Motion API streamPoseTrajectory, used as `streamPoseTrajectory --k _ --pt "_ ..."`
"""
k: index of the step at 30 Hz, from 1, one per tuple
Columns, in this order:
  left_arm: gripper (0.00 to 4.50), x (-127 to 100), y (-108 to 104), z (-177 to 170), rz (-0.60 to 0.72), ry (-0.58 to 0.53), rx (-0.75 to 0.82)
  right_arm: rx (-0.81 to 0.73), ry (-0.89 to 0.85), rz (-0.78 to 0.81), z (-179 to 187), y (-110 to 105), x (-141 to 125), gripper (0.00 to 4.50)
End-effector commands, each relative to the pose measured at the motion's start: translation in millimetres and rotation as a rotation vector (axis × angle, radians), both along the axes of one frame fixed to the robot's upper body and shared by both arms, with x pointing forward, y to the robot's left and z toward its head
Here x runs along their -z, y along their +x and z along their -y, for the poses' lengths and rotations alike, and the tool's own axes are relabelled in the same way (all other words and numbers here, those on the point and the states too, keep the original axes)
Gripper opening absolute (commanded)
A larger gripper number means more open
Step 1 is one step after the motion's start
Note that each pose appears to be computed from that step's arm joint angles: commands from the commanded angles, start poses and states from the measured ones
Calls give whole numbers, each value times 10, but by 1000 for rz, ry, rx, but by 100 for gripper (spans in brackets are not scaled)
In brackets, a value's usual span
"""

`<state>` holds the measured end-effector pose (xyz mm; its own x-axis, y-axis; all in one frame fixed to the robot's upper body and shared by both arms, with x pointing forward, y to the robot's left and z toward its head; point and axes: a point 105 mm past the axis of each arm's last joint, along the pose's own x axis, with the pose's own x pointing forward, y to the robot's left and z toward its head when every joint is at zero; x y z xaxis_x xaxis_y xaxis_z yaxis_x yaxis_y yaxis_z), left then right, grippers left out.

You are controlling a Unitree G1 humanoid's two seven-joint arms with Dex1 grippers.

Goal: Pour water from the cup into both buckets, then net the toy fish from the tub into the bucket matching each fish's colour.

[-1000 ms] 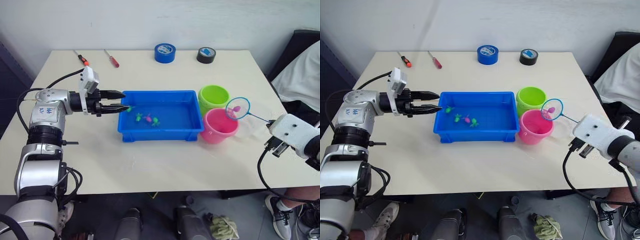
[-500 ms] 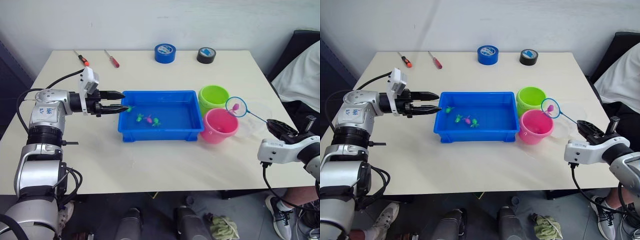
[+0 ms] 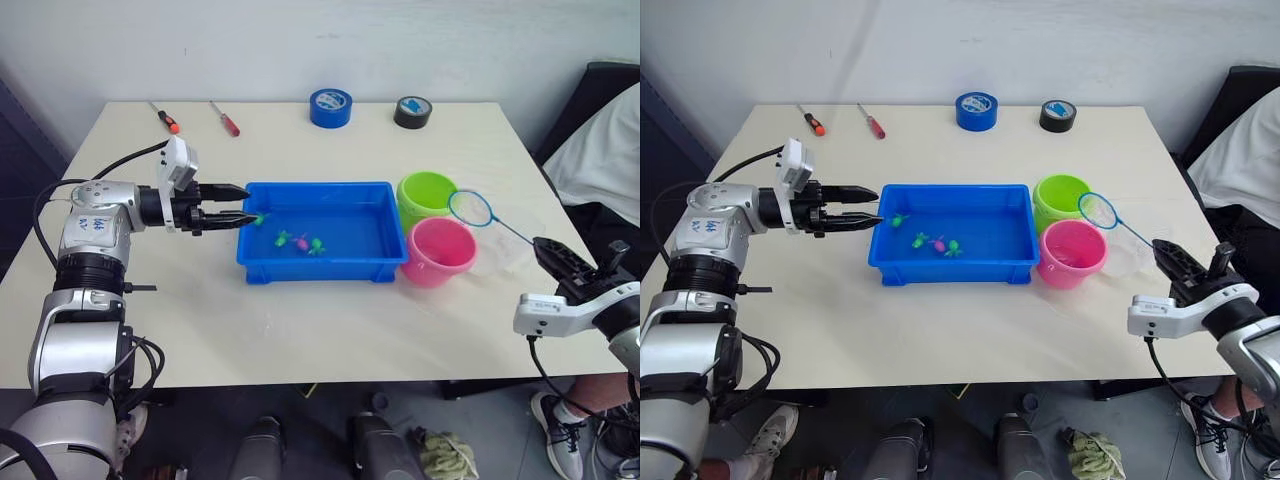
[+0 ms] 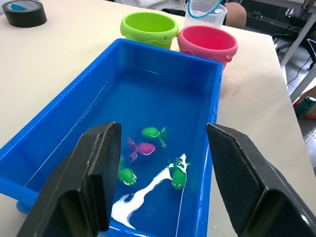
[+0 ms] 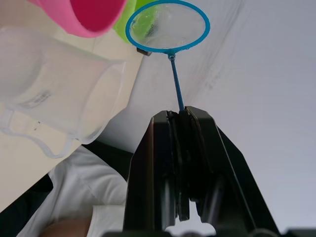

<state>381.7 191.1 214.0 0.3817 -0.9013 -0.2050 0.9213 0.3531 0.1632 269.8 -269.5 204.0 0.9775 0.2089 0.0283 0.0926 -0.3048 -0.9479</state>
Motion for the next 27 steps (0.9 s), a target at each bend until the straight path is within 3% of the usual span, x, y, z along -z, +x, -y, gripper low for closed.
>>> streamPoseTrajectory --k 1,5,8,12,19,27 --pt "303 -106 -32 -51 47 0 0 -39 84 100 -72 -6 -332 0" --pt "303 -111 -67 -142 42 4 -24 -98 342 86 -266 209 -582 0" --pt "303 -97 -95 -242 38 25 -55 -135 613 -48 -467 426 -615 0" --pt "303 -103 -165 -349 42 29 -90 -201 832 -400 -929 620 -392 0" --pt "303 -90 -297 -464 45 31 -143 -328 841 -712 -1508 611 -185 0" --pt "303 -73 -412 -532 44 31 -185 -349 781 -855 -1717 594 -28 0"
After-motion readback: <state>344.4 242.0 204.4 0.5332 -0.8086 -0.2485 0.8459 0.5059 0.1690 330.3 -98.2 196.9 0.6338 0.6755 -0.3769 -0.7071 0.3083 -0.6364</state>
